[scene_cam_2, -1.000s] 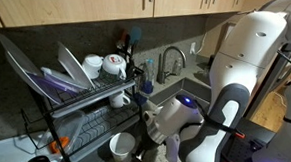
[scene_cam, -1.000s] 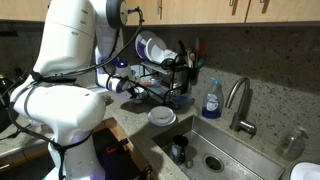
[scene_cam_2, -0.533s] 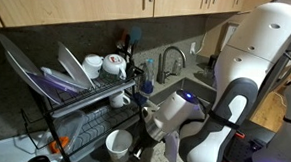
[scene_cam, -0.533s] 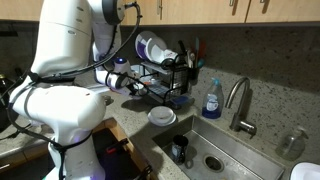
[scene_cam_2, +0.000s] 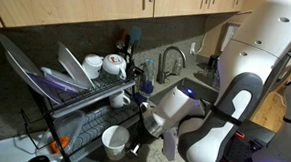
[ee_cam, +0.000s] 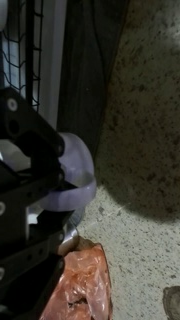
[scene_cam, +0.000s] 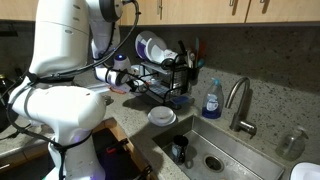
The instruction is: Pick up the white mug and put it on the bottom shelf of the dishrack
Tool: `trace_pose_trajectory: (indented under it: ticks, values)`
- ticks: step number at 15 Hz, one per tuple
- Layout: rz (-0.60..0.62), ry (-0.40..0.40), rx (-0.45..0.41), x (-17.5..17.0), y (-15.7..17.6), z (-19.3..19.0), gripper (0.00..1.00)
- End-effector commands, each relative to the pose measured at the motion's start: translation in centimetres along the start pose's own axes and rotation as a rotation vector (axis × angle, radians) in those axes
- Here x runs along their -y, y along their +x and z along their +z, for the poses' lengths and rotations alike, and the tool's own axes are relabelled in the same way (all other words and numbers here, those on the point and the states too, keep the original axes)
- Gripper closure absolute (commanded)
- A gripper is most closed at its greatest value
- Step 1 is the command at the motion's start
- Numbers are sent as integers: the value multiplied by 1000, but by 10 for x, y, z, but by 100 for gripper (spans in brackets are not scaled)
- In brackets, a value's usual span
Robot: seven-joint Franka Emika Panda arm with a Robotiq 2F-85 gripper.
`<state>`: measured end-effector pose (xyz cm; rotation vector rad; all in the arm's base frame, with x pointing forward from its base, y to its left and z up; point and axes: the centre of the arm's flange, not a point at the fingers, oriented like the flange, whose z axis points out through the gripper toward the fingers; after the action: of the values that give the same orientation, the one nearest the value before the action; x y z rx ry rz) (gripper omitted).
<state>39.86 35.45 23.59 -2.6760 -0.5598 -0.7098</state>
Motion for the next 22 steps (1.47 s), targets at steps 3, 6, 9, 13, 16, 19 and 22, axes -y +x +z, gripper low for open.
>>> trace_pose_trajectory:
  ticks: [3, 6, 9, 13, 16, 19, 22]
  values:
    - [40, 1, -54, 3, 29, -18, 97]
    - [67, 4, -82, -1, 43, -16, 97]
    - [94, 6, -108, -5, 60, -14, 97]
    - [145, -11, -134, -15, 80, -2, 97]
    - [180, -23, -142, -25, 92, 11, 97]
    - [198, -26, -160, -28, 102, 21, 97]
    - [213, -30, -187, -29, 111, 29, 97]
